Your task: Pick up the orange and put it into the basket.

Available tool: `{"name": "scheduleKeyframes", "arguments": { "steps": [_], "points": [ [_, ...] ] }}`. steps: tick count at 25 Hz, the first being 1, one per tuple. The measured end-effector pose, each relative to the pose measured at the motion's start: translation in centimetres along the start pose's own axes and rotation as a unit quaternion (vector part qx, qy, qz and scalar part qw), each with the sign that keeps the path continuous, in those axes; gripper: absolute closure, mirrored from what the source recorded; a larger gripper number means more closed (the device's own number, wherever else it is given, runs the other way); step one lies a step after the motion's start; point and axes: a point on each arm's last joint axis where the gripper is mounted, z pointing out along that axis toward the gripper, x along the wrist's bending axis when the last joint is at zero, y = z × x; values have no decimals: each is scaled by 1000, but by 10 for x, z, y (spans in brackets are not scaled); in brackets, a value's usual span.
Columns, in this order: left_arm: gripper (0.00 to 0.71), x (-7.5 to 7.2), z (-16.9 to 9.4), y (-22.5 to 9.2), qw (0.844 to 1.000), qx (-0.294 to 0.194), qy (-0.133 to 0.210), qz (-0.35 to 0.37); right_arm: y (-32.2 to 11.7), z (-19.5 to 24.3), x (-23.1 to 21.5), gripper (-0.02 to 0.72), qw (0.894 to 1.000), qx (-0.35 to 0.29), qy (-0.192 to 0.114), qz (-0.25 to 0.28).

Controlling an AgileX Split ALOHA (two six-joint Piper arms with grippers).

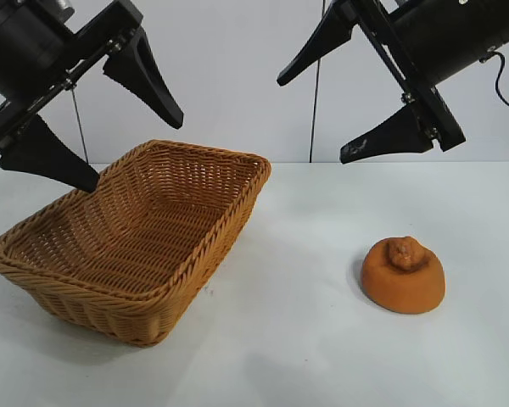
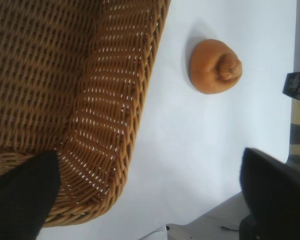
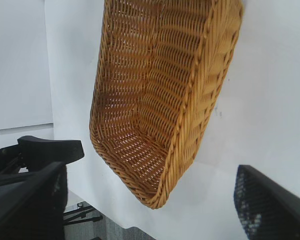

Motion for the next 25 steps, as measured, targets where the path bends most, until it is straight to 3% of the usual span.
{"name": "scheduleKeyframes", "arguments": {
  "steps": [25],
  "points": [
    [17,0,0,2,1000,-9,1,0,0,0,0,84,1000,0,0,0]
  ]
}}
